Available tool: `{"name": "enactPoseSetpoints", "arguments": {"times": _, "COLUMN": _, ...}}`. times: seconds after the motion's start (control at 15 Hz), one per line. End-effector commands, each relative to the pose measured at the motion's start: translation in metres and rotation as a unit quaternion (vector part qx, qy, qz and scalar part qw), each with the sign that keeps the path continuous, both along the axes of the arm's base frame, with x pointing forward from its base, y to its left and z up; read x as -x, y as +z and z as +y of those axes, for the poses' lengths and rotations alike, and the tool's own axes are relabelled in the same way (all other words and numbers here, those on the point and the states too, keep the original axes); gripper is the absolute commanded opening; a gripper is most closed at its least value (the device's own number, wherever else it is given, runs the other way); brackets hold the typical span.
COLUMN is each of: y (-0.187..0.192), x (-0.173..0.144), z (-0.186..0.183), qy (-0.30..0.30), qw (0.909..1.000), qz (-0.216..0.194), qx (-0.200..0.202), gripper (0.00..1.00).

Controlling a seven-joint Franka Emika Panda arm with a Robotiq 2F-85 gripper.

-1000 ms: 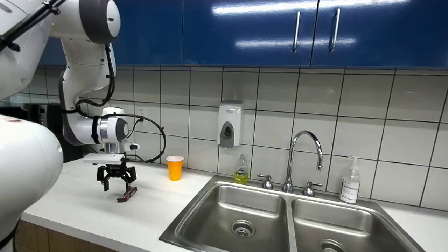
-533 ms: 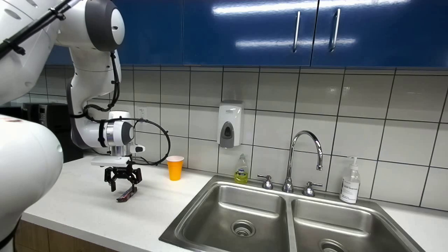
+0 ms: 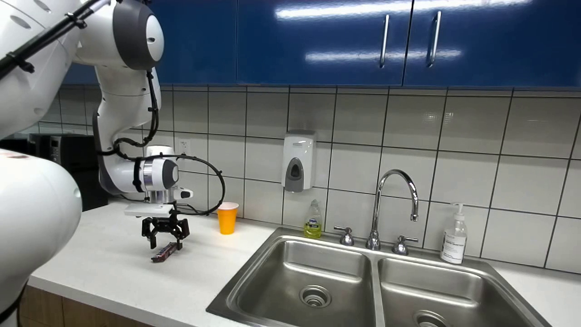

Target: Put the snickers bar in the sink

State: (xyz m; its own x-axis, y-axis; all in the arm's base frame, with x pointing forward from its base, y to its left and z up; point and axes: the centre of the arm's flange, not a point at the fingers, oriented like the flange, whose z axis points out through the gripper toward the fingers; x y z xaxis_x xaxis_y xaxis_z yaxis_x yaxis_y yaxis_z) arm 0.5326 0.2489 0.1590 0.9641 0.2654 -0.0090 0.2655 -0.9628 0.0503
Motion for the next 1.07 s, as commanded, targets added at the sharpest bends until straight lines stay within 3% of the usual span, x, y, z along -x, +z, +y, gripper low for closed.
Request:
{"name": "enactPoseSetpoints", "arguments": {"times": 0.0, "y": -0.001, "x": -0.005, "z": 0.003, "qy": -0.004, "qw": 1.0, "qz": -0.004, "qx": 0.004, "gripper": 1.0}}
{"name": "enactPoseSetpoints", "arguments": {"times": 0.53, "y": -0.013, "x": -0.004, "z": 0.003, "qy": -0.006, "qw": 1.0, "qz": 0.002, "qx": 0.007, "gripper": 1.0}}
{"name": "enactPoseSetpoints", "arguments": {"times": 0.6, "y": -0.013, "x": -0.005, "z": 0.003, "qy": -0.008, "qw": 0.9999, "qz": 0.001, "qx": 0.007, "gripper": 0.75}}
{"name": "enactPoseSetpoints", "arguments": {"times": 0.67, "y": -0.012, "x": -0.006, "z": 0.003, "qy": -0.008, "qw": 1.0, "qz": 0.001, "qx": 0.006, "gripper": 0.72}}
{"name": "enactPoseSetpoints", "arguments": {"times": 1.0, "y": -0.009, "x": -0.013, "z": -0.001, "qy": -0.015, "qw": 0.9999, "qz": -0.002, "qx": 0.006, "gripper": 0.33}}
